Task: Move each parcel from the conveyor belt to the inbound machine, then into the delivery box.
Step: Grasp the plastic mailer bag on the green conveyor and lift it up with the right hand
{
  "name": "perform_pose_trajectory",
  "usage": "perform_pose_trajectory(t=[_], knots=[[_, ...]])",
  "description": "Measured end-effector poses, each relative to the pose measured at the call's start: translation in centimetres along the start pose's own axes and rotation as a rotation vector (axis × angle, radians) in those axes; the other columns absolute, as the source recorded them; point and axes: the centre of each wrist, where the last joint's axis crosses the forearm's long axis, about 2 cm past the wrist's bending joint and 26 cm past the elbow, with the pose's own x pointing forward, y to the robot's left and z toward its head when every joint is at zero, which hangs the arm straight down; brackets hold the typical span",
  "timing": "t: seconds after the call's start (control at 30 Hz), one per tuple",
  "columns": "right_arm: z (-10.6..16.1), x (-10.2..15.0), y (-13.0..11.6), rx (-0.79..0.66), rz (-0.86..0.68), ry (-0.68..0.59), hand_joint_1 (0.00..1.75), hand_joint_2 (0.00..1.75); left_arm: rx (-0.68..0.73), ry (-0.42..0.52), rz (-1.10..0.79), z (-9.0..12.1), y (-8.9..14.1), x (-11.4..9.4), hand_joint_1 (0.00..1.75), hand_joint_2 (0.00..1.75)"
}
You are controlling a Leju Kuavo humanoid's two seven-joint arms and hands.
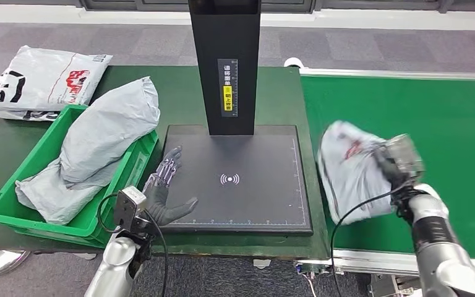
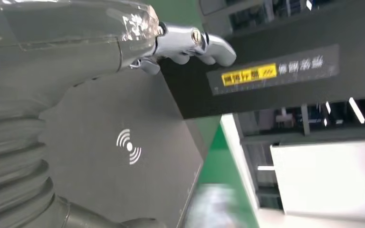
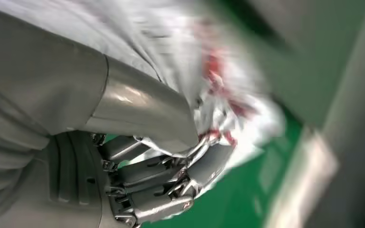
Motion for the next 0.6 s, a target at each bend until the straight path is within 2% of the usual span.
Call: perform_pose_trajectory(t=[0.03, 0.1, 0.6], knots=[[0.1, 0.2, -0.6, -0.061, -0.064, -0.039, 1.75, 1.75, 0.0, -0.003, -0.002, 0.0, 0.0, 0.1, 0.0, 1.75], [0.4, 0.2, -1.4, -0.118, -0.084, -0.061, 1.75, 1.75, 0.0, -0.007, -0.007, 0.1, 0.0, 0.2, 0.0, 1.75], [0.6, 0.2, -1.9, -0.197, -0.119, -0.072, 1.75, 1.75, 0.022, -0.016, -0.012, 1.6, -0.1, 0.5, 0.0, 1.75]])
